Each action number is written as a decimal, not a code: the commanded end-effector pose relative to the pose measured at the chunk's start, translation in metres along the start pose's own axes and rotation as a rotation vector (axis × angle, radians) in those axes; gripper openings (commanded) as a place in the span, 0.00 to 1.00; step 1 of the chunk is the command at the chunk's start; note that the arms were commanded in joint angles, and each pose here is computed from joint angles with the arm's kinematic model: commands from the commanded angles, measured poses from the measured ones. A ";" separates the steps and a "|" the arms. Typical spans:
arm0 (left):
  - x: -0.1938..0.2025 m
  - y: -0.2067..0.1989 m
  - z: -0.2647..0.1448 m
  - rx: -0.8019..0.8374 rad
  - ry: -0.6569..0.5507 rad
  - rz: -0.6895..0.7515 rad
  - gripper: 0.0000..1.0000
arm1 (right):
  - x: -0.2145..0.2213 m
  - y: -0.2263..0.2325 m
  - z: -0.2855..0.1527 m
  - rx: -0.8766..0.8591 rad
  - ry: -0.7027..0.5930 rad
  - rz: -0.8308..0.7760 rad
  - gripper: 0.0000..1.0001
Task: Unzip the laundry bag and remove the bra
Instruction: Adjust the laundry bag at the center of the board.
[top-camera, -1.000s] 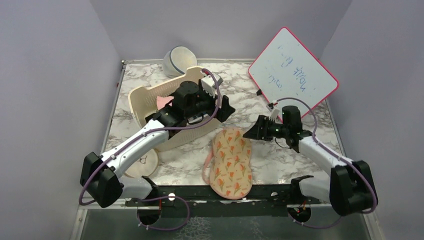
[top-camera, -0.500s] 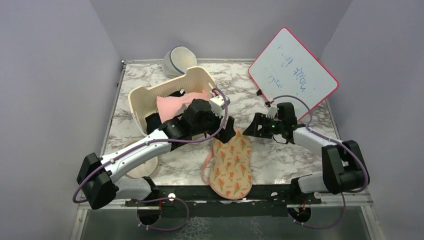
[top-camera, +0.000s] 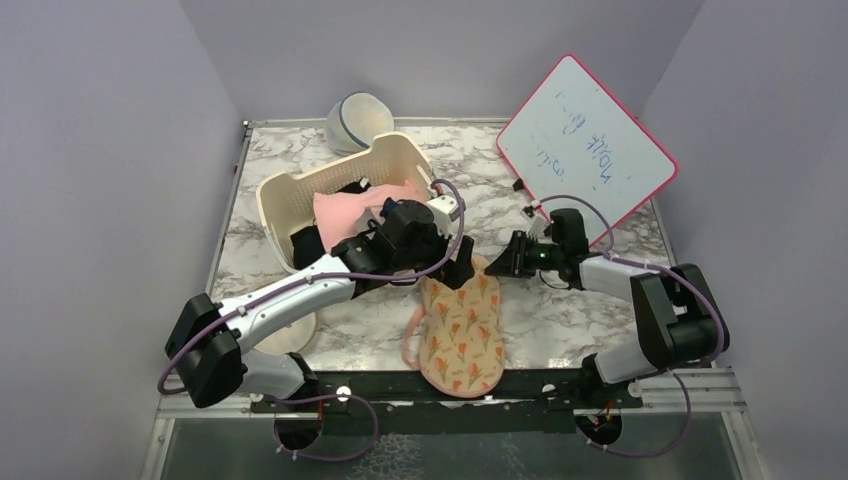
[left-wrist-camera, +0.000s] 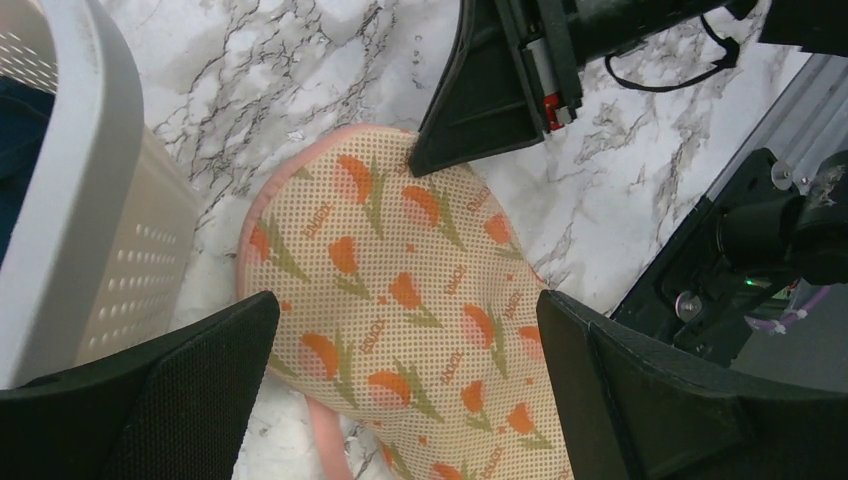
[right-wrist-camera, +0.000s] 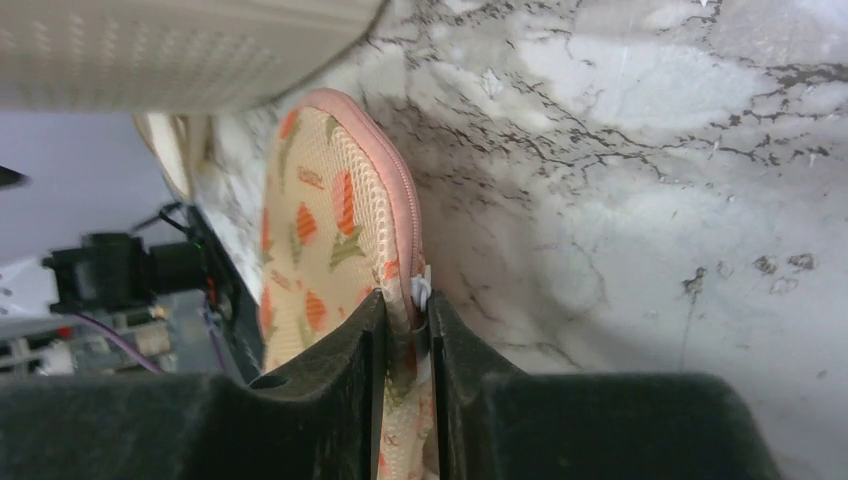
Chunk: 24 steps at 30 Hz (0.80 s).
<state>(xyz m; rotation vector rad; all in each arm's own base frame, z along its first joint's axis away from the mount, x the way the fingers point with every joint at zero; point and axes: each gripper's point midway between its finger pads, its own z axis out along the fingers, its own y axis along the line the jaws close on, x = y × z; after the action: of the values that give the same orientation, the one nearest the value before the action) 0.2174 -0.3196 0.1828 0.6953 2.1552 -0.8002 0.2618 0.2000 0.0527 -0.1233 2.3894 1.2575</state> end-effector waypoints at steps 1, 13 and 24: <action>-0.028 -0.013 0.008 0.034 -0.086 -0.043 0.99 | -0.029 0.013 -0.015 0.044 -0.139 -0.051 0.08; -0.027 -0.031 0.032 0.122 -0.061 -0.058 0.99 | -0.055 -0.034 -0.107 0.617 -0.550 0.326 0.01; -0.019 -0.040 0.047 0.141 -0.020 -0.034 0.99 | -0.058 -0.031 -0.125 0.658 -0.616 0.357 0.01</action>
<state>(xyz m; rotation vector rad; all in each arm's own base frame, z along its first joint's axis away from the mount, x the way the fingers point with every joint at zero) 0.2247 -0.3715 0.1716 0.6800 2.1634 -0.9347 0.2765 0.0858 0.1145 0.7247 2.1699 0.5295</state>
